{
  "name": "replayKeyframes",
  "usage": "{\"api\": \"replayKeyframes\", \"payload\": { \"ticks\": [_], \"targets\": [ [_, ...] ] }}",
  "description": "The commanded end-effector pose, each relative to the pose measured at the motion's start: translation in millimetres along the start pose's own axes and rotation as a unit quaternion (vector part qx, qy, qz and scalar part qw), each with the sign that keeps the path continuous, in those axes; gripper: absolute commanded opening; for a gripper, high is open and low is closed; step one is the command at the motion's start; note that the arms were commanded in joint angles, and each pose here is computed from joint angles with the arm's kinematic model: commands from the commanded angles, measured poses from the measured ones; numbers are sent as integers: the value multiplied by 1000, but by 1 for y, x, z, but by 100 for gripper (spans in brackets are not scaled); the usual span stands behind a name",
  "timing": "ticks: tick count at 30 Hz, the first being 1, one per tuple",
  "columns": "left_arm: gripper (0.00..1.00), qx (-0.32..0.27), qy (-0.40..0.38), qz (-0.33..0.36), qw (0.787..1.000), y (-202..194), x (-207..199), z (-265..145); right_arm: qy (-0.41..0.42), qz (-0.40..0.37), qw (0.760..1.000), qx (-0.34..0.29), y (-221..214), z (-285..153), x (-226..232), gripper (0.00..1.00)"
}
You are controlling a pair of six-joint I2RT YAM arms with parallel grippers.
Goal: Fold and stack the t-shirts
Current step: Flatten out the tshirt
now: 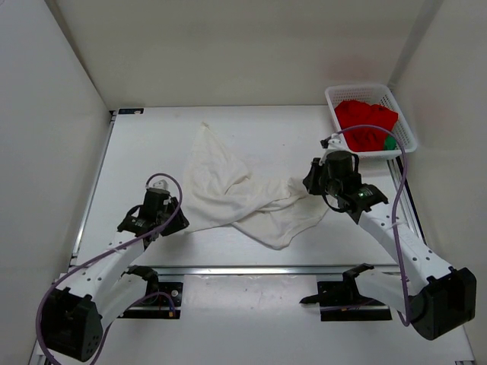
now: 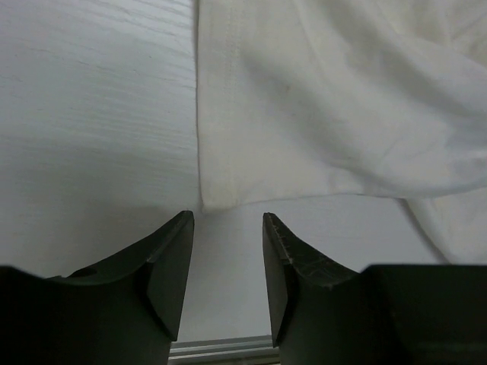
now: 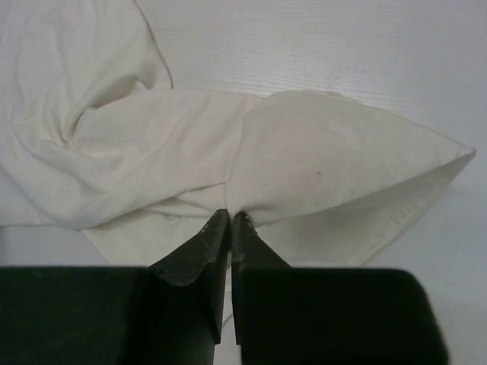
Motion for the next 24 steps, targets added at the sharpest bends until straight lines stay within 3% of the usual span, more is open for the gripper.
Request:
{"api": "replayKeyframes", "payload": {
  "ticks": [1, 18, 24],
  "targets": [
    [53, -11, 32, 1, 999, -6, 7, 6, 35, 16, 999, -33, 2, -3, 14, 0],
    [47, 7, 46, 14, 999, -25, 8, 37, 52, 10, 998, -25, -14, 2, 21, 0],
    [22, 6, 46, 8, 999, -25, 11, 39, 54, 10, 998, -24, -16, 1, 23, 0]
  ]
}}
Point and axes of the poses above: each gripper's point midway between its finger pads, its own z axis out along the fingers, its own x axis along the line the jaws close on, y = z × x, the point moved 4 cm from there along -z, back along the fingers, and after that the axes turned 1 degree about z, right-handed, at the moved point
